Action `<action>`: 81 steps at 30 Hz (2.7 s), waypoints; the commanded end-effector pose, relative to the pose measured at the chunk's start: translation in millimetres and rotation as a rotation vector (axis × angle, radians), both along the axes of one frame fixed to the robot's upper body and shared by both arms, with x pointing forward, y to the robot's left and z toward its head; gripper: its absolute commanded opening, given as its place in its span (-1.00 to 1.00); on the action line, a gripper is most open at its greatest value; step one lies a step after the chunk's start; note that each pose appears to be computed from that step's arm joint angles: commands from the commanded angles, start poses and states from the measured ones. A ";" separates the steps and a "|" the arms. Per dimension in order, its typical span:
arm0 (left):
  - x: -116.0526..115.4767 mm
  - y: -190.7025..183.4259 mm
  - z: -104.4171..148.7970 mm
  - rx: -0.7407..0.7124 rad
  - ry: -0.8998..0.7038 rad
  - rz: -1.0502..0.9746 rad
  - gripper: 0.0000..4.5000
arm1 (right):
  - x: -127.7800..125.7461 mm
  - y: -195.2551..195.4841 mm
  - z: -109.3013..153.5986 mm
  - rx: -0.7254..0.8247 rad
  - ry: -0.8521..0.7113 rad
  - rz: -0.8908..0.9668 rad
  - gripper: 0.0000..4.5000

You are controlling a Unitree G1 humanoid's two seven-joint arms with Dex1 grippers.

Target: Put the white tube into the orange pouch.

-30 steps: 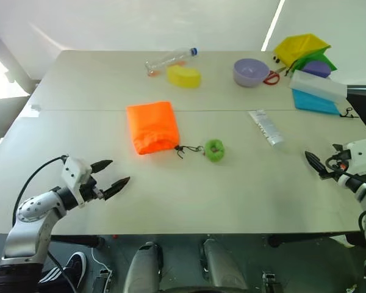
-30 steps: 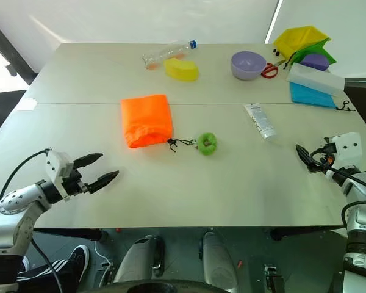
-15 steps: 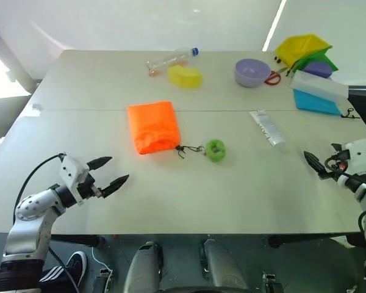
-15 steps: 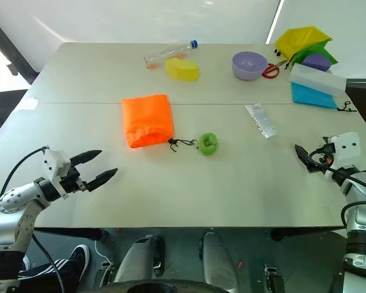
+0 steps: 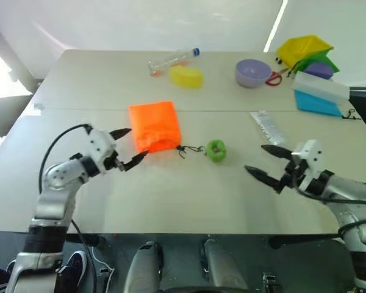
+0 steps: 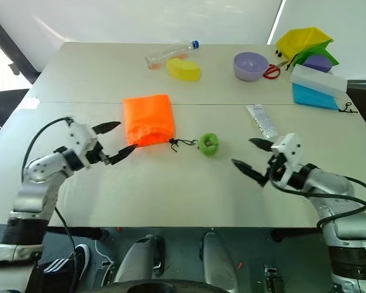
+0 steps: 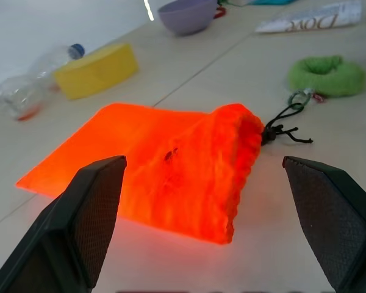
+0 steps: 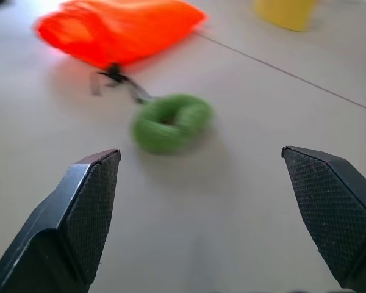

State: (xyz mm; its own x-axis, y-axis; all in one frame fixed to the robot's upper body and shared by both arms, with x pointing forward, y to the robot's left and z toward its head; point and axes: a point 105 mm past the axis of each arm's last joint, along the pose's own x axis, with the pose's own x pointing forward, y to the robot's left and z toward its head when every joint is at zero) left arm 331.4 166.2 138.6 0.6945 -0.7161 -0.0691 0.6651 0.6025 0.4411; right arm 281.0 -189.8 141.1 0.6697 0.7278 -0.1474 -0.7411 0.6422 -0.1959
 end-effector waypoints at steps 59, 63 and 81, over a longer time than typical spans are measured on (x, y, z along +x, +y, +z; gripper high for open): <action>-6.3 -22.7 -12.9 0.111 0.037 -0.080 -0.99 | 98.3 -92.9 -5.5 -0.088 0.060 -0.749 1.00; -7.7 -23.2 -14.7 0.109 0.040 -0.081 -0.99 | 102.8 -103.4 -12.0 -0.108 0.085 -0.793 1.00; -9.3 -23.6 -12.6 0.077 0.054 -0.078 -1.00 | 82.8 -77.6 7.7 0.020 0.072 -0.611 -0.06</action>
State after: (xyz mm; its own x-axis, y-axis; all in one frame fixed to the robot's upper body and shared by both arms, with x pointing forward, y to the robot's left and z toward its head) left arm 324.1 145.9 115.7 0.6362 -0.7459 -0.1970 0.7384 0.5148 0.4356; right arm 364.4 -275.3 114.5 0.9364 0.1606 -0.3120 -0.2036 0.9728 -0.1103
